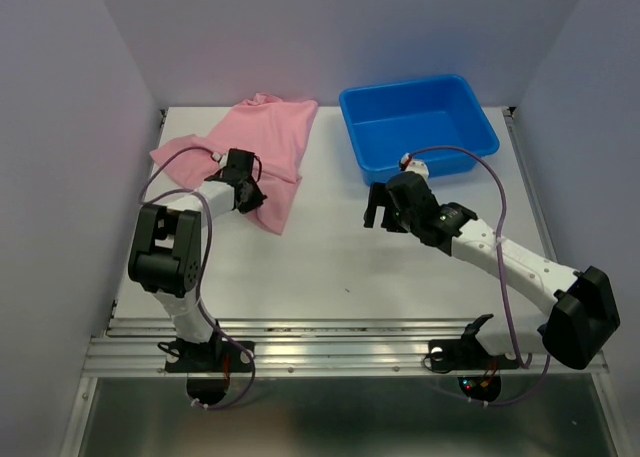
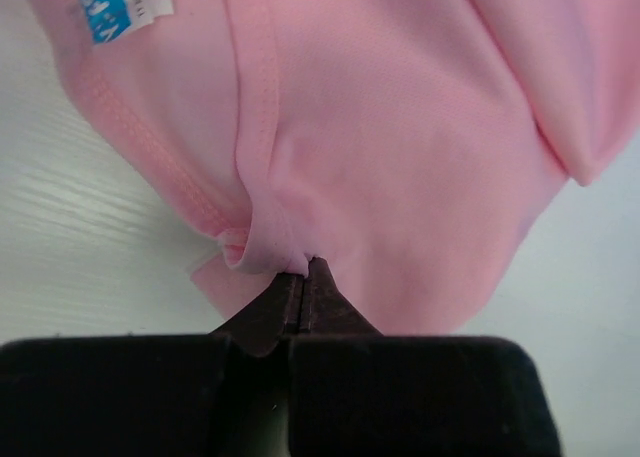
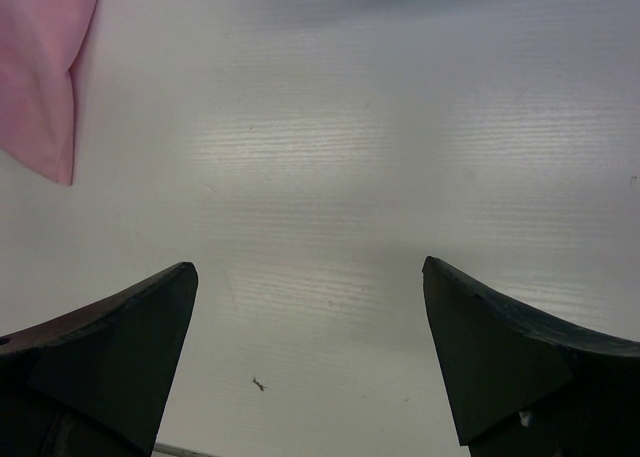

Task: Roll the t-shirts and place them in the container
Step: Pick up the T-shirt from the center of the board, then place the T-shirt at the center of the board, then move the bin to the center of the board.

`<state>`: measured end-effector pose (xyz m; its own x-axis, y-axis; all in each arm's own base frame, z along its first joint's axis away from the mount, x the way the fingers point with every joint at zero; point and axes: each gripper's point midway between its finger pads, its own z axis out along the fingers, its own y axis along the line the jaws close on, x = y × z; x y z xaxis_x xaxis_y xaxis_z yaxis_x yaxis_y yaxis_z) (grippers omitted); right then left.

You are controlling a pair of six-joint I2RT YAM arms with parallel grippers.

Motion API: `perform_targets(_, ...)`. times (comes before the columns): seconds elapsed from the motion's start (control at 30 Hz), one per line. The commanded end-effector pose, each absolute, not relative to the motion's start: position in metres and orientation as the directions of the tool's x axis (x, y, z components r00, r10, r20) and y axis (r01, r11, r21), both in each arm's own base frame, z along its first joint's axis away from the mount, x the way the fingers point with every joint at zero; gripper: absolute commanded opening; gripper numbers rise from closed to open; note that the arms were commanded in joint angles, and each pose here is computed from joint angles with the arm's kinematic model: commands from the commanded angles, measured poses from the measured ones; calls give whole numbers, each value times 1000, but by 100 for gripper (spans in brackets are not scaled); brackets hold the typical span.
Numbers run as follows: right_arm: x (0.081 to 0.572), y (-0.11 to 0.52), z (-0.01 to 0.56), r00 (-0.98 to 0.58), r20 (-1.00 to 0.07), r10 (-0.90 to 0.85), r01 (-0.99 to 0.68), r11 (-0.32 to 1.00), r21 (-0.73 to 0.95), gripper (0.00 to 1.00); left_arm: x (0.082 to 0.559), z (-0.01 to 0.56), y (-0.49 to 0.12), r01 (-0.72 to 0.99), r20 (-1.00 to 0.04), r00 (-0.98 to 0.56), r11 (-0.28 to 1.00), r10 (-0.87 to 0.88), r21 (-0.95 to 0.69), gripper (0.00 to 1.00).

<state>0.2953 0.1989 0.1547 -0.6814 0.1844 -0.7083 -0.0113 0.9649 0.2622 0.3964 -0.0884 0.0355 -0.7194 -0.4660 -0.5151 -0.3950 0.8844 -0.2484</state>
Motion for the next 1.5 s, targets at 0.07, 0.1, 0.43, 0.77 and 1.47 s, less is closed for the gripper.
perform_targets(0.07,302,205,166,-663,-722,197,-18,960,279,100,419,132,-120,-209,-615,-616,855,-492,-475,0)
perform_targets(0.1,306,207,172,-654,-731,195,-28,959,281,100,413,137,-116,-209,-623,-615,862,-483,-462,0)
perform_targets(0.43,364,264,212,-589,-799,119,-154,954,256,100,358,192,-101,-179,-667,-555,855,-497,-487,0)
perform_targets(0.77,470,335,221,-510,-860,-19,-223,968,111,100,332,197,-96,-181,-665,-549,849,-505,-495,0)
perform_targets(1.47,564,235,148,-572,-820,12,119,991,-68,100,322,207,-99,-130,-679,-547,851,-489,-509,0)
